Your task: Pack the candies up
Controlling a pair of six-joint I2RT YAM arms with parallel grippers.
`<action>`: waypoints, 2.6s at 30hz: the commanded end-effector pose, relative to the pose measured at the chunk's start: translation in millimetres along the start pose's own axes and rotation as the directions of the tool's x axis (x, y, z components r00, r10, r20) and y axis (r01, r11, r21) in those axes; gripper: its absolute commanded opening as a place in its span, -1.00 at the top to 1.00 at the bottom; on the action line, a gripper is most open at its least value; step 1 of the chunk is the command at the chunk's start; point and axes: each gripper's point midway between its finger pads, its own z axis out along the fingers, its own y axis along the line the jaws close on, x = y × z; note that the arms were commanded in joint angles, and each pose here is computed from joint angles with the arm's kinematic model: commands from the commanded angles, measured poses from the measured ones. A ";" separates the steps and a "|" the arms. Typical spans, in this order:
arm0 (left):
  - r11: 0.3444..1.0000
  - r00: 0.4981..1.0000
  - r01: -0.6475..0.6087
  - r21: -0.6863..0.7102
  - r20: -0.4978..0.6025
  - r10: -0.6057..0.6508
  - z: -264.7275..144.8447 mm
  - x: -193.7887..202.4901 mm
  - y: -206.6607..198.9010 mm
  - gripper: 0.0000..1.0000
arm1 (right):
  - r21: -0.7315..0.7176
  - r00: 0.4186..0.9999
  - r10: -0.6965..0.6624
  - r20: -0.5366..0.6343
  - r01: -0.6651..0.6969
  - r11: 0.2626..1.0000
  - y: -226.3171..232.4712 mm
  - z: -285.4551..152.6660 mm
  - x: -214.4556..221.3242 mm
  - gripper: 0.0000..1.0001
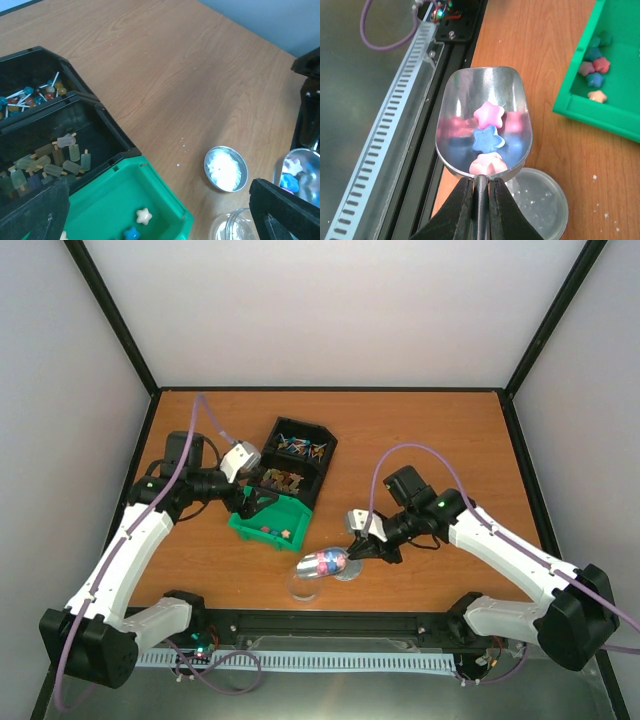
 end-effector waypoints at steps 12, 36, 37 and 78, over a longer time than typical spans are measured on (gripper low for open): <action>0.993 1.000 0.005 -0.118 0.009 -0.004 0.0 -3.9 24.0 -0.99 | 0.013 0.960 -0.078 -0.267 0.085 0.996 5.5 11.6 16.8 0.94; 0.978 0.999 0.031 -0.205 -0.018 -0.035 -1.3 8.3 37.7 -0.99 | 0.040 0.900 -0.123 -0.418 0.153 0.987 0.9 -3.3 -4.6 0.94; 0.975 0.999 0.039 -0.220 -0.026 -0.046 -1.7 10.2 40.4 -0.99 | 0.058 0.904 -0.116 -0.412 0.153 0.986 -2.0 -4.7 -8.4 0.94; 0.857 0.812 0.290 -0.425 -0.364 -0.456 25.8 113.4 111.5 0.25 | 0.289 0.867 0.170 -0.468 -0.032 0.957 -125.0 84.2 -30.8 0.94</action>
